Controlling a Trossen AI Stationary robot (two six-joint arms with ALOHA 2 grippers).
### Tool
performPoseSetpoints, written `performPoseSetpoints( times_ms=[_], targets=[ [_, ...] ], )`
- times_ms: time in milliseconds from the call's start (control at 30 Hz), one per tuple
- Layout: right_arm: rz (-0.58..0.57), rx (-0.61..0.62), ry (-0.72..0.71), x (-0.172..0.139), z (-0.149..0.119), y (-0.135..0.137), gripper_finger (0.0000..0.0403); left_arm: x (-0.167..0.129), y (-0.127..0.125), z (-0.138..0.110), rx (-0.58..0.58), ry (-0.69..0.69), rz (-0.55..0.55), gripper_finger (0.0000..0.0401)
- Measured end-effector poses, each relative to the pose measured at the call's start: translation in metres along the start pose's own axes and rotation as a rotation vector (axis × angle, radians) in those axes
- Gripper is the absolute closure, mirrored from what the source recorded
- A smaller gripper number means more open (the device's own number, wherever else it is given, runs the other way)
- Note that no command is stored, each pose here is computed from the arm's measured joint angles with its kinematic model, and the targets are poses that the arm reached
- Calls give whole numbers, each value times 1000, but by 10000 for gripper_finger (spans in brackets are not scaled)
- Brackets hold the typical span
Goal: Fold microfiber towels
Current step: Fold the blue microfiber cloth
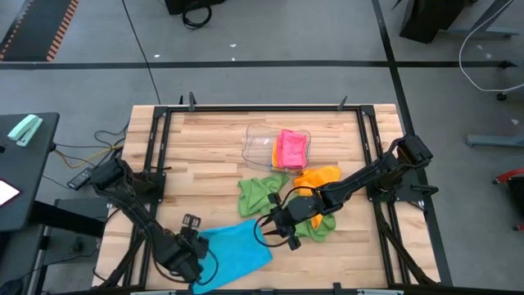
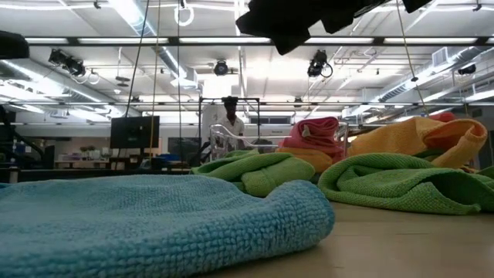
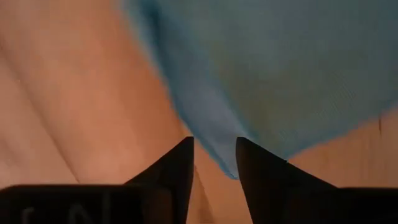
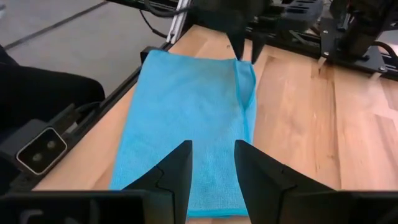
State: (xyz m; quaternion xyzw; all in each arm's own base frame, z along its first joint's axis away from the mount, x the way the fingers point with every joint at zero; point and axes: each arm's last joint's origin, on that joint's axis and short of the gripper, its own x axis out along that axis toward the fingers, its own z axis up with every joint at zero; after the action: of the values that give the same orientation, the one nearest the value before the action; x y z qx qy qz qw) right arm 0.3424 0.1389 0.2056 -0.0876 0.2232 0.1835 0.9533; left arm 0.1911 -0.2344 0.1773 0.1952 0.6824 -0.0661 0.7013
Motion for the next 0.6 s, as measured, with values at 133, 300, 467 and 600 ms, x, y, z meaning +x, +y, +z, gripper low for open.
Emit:
performPoseSetpoints(
  times_ms=[133,300,467,600],
  targets=[
    [1,-24,8,0,-1,0,274,-2,-12,-2,305,-54,-11,246],
    [-6,-30,56,0,-6,-4,274,-3,-22,-5,407,-91,-2,233],
    [-54,43,69,0,-8,-19,274,-5,-29,-10,441,-96,-3,236],
    [-79,95,68,0,-9,-26,274,-6,-35,-14,532,-106,11,238]
  ],
)
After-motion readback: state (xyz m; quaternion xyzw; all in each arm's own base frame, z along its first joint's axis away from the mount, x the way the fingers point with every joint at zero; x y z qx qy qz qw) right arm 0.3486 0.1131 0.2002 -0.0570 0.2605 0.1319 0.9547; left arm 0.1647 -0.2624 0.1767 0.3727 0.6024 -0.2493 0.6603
